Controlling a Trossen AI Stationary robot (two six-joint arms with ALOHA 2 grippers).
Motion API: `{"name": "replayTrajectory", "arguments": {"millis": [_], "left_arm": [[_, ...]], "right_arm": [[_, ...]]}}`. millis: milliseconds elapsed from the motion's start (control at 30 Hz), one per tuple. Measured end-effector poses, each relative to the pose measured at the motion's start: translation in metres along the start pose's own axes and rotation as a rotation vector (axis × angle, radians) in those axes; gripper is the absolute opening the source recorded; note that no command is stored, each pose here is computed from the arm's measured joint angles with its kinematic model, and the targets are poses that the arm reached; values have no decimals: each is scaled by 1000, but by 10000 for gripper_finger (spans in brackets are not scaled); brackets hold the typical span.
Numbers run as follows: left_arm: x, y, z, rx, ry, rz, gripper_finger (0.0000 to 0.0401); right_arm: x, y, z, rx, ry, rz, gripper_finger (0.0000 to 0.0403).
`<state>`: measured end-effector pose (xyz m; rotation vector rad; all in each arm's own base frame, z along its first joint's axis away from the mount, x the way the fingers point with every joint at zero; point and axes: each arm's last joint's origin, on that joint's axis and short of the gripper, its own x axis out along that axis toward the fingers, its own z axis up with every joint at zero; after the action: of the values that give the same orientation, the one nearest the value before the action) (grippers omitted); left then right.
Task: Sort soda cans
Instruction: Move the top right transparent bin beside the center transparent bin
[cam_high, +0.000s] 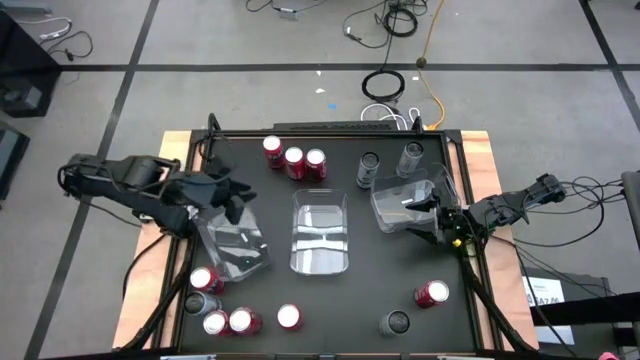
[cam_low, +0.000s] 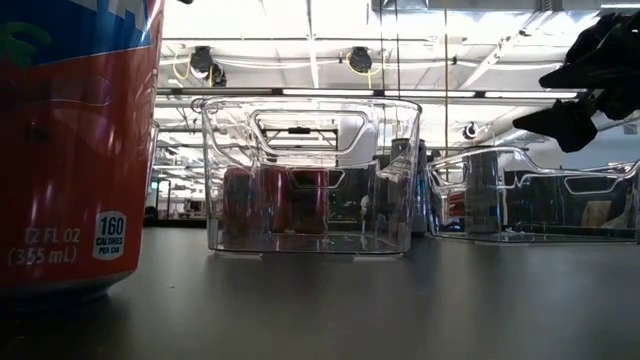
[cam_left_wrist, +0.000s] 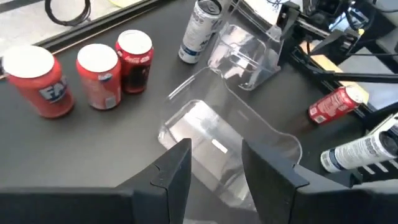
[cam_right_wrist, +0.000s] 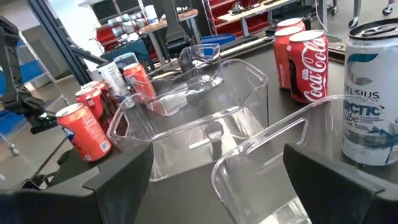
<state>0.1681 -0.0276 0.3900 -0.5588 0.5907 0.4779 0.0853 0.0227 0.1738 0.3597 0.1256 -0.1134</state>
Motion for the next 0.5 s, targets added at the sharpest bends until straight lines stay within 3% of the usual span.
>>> {"name": "replayTrajectory", "arguments": {"millis": [267, 500], "left_arm": [[-12, 16, -7, 61, 54, 63, 151], [-13, 24, -13, 112, 110, 146, 151]], "right_arm": [[0, 2, 4, 157, -34, 21, 352], [0, -1, 7, 353, -131, -94, 352]]}}
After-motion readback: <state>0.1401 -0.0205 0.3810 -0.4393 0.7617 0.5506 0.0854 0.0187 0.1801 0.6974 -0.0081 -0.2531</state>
